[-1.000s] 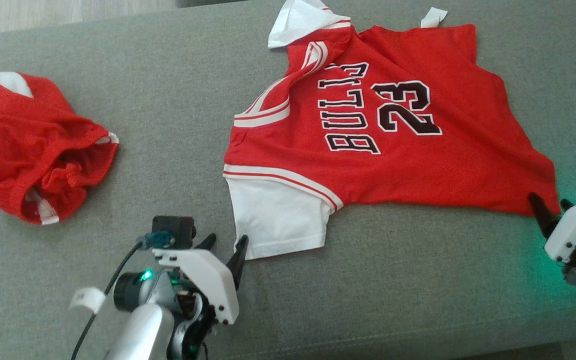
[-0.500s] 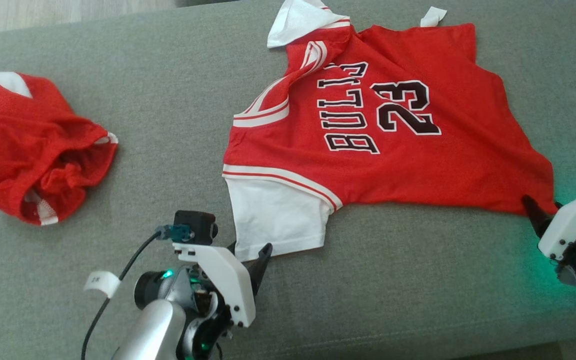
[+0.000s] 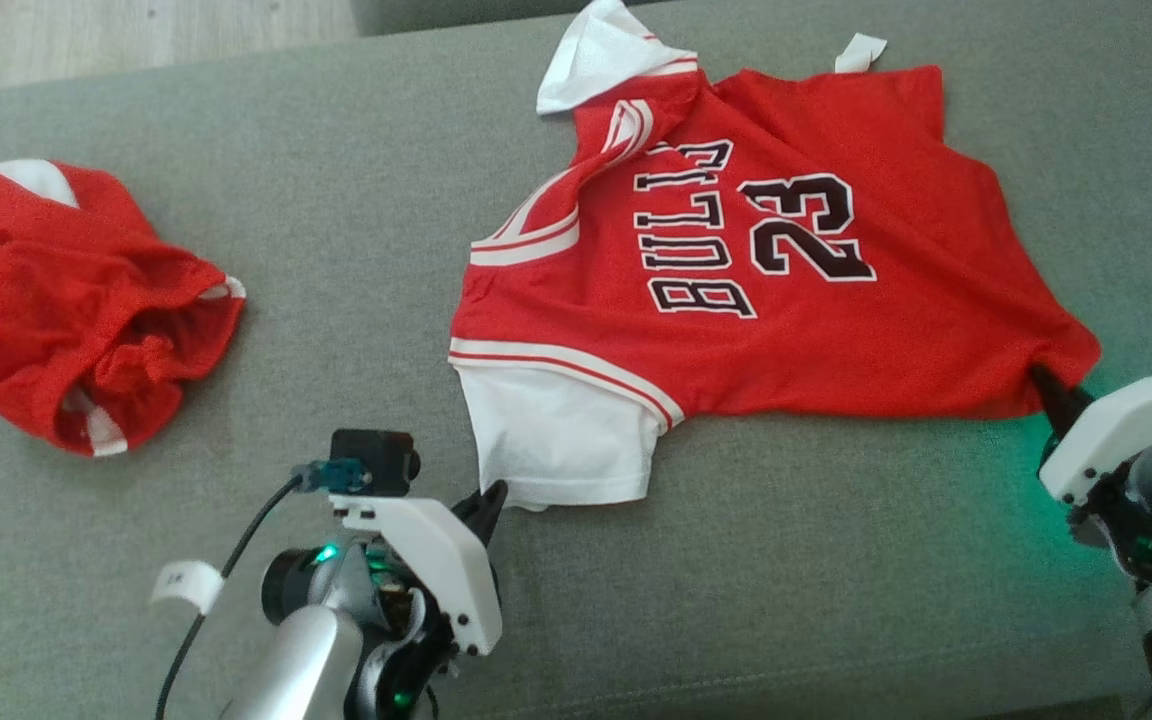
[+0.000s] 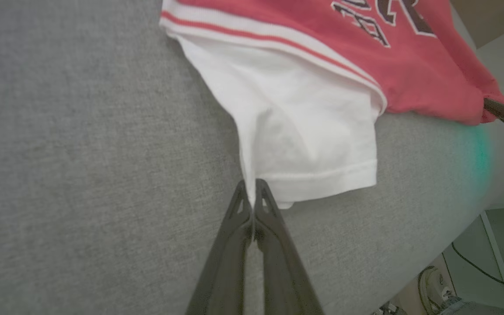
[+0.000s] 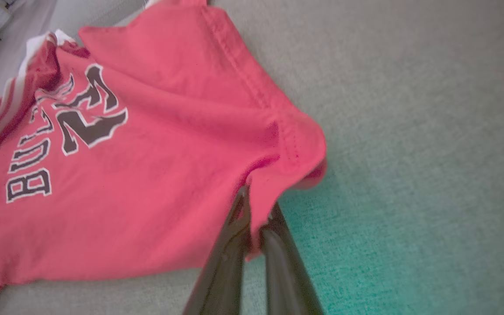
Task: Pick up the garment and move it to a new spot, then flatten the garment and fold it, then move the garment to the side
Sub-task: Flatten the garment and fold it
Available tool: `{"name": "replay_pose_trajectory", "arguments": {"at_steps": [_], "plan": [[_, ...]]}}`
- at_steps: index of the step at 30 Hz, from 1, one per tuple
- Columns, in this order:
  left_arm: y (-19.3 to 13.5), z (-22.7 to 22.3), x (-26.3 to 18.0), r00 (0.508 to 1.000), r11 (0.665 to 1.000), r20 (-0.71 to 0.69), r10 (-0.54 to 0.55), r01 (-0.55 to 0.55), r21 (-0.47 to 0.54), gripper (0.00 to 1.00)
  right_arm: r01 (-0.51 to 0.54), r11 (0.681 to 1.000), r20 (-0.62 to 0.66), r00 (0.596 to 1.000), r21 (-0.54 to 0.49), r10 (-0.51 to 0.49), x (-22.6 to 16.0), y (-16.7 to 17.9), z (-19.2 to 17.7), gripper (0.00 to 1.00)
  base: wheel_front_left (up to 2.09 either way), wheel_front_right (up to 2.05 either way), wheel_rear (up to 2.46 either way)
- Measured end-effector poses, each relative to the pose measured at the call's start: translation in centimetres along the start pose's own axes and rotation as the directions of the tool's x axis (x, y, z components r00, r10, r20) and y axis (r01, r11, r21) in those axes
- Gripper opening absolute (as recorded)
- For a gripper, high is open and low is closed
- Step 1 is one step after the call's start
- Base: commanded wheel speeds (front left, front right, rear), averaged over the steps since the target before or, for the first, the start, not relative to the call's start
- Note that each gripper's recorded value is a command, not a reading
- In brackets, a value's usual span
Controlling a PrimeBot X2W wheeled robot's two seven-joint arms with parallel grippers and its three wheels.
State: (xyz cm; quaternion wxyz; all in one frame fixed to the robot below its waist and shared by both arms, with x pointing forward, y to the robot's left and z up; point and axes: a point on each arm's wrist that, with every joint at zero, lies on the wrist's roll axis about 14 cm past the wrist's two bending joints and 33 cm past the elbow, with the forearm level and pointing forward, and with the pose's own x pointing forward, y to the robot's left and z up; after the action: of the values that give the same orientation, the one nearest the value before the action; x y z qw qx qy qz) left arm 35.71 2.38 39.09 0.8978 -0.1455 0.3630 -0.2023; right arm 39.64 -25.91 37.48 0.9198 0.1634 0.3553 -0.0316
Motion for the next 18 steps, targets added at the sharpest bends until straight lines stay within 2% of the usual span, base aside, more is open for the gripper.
{"name": "replay_pose_trajectory", "arguments": {"at_steps": [5, 10, 14, 18], "plan": [[0.0, 1.7, -1.2, 0.995, 1.0, 0.099, -0.014, 0.011, 0.024, 0.0, -0.066, 0.997, 0.161, 0.985, 0.041, 0.058, -1.0, 1.5, 3.5, 0.0, 0.0, 0.0, 0.0], [0.7, 6.8, -2.2, 0.96, 1.0, 0.28, -0.019, 0.013, 0.023, 0.0, -0.194, 0.974, 0.279, 0.948, 0.119, 0.154, -1.9, 4.4, 6.5, 0.0, 0.0, 0.0, 0.0], [1.4, 13.9, -2.0, 0.906, 0.996, 0.421, -0.045, 0.006, 0.093, 0.0, -0.288, 0.948, 0.328, 0.916, 0.132, 0.232, -1.4, 6.9, 9.3, 0.0, 0.0, 0.0, 0.0], [1.3, 22.1, -0.8, 0.847, 0.984, 0.525, -0.088, -0.009, 0.178, 0.0, -0.376, 0.923, 0.417, 0.855, 0.083, 0.31, -0.6, 9.8, 15.9, 0.0, 0.0, 0.0, 0.0]]}}
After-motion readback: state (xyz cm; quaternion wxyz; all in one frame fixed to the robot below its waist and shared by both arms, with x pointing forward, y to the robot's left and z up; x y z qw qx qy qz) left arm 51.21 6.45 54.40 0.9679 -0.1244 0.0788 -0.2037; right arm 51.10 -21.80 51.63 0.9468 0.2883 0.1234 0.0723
